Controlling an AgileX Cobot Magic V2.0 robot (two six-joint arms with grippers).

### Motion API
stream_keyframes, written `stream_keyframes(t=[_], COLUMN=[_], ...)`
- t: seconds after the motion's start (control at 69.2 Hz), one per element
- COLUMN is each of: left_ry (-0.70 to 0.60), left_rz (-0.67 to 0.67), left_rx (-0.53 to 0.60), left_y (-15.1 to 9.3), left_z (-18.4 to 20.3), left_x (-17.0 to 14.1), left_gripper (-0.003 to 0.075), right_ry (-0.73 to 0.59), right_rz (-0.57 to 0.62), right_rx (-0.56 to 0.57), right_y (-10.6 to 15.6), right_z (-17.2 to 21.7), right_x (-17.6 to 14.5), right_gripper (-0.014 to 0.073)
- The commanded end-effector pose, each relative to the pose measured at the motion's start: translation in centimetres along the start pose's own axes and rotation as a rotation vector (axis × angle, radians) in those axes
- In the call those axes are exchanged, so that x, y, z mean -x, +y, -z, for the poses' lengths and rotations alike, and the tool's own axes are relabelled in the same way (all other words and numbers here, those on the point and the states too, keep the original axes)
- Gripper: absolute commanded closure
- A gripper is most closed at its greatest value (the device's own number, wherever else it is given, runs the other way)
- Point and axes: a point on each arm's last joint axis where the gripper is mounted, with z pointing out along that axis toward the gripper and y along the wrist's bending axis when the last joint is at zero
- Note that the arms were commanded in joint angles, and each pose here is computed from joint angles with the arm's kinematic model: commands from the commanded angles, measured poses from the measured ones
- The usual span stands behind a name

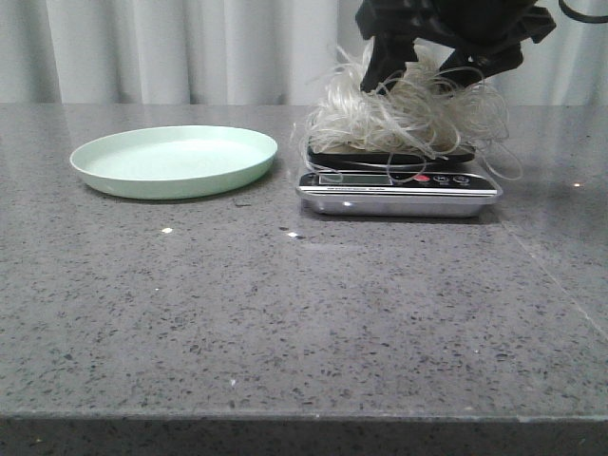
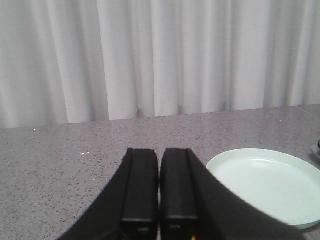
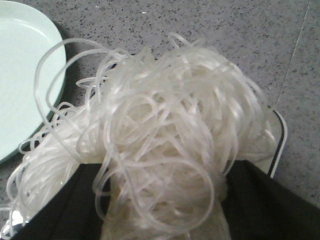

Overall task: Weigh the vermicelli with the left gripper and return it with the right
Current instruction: 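Lower the right gripper onto the vermicelli on the scale and grasp it, then lift the vermicelli off the scale with the right gripper toward the plate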

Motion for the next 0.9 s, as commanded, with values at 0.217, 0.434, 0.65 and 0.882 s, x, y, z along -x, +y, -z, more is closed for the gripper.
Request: stream_keyframes(t=[0.217, 0.434, 0.65, 0.882], left_ry=[-0.101, -0.101, -0.101, -0.101], left_rz=[0.013, 0.013, 0.013, 0.013], left_rx=[0.014, 0.014, 0.014, 0.014], left_y=[0.2, 0.2, 0.2, 0.2], left_z=[0.0, 0.0, 0.0, 0.0], left_x=[1.6, 1.6, 1.6, 1.6], left_gripper=[0.0584, 0.0584, 0.0584, 0.0584], right_ry=[-0.091, -0.105, -0.180, -0.293], right_rz=[0.013, 0.014, 0.017, 0.021], right_rx=[-0.002, -0.001, 0.003, 0.008], right_y=[0.1, 0.1, 0.3, 0.6], right_z=[1.4, 1.9, 4.2, 8.0], right_x=[1.7, 1.9, 3.0, 4.2], right_gripper=[0.0450, 0.0445, 0.0445, 0.0445])
